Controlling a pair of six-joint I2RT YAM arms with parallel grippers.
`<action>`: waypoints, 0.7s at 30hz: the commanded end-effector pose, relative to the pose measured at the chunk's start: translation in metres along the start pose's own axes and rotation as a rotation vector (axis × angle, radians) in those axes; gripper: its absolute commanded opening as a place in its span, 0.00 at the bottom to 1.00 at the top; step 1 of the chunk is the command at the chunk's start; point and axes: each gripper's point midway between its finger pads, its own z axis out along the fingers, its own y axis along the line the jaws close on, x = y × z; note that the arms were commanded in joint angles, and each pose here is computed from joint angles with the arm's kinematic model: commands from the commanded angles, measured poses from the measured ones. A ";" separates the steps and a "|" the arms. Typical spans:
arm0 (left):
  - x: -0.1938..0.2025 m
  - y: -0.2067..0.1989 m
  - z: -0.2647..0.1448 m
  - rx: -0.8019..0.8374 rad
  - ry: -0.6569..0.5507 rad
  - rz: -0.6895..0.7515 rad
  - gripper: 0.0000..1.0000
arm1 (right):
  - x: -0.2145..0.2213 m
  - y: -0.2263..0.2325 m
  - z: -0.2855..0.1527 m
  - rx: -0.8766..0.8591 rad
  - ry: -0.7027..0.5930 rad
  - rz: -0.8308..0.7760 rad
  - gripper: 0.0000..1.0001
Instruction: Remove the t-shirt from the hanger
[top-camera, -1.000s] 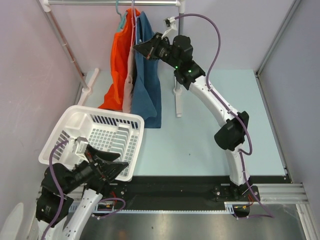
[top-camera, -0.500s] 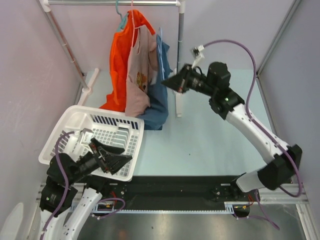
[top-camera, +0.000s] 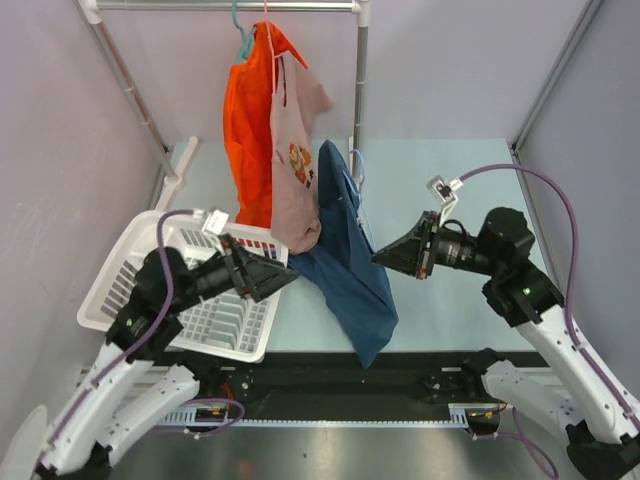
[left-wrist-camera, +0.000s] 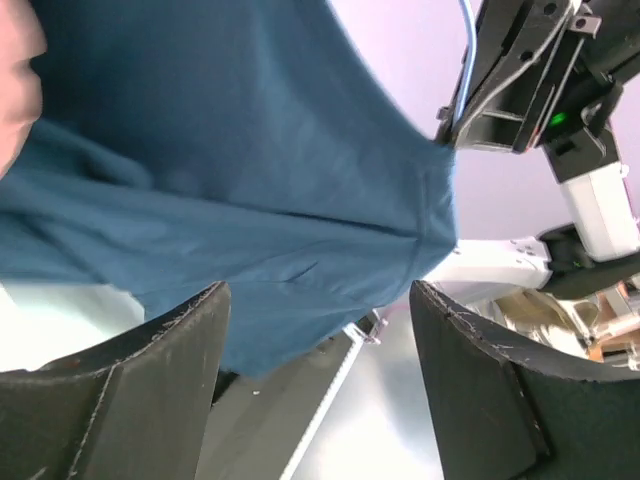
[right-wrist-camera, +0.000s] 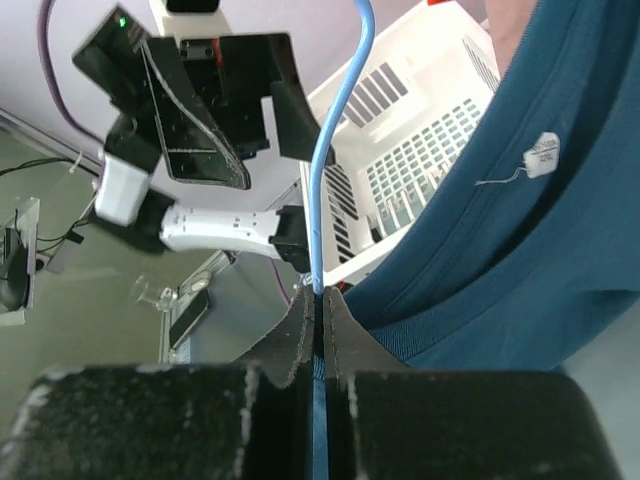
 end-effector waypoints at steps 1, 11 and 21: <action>-0.036 -0.025 0.044 -0.027 -0.053 0.116 0.79 | 0.008 0.002 -0.012 -0.012 0.015 -0.001 0.00; -0.067 -0.101 0.105 0.212 -0.078 0.122 0.84 | 0.012 -0.009 -0.011 0.024 0.019 0.024 0.00; -0.104 -0.108 0.132 0.131 -0.167 0.271 0.84 | 0.012 -0.007 -0.010 0.007 0.012 0.031 0.00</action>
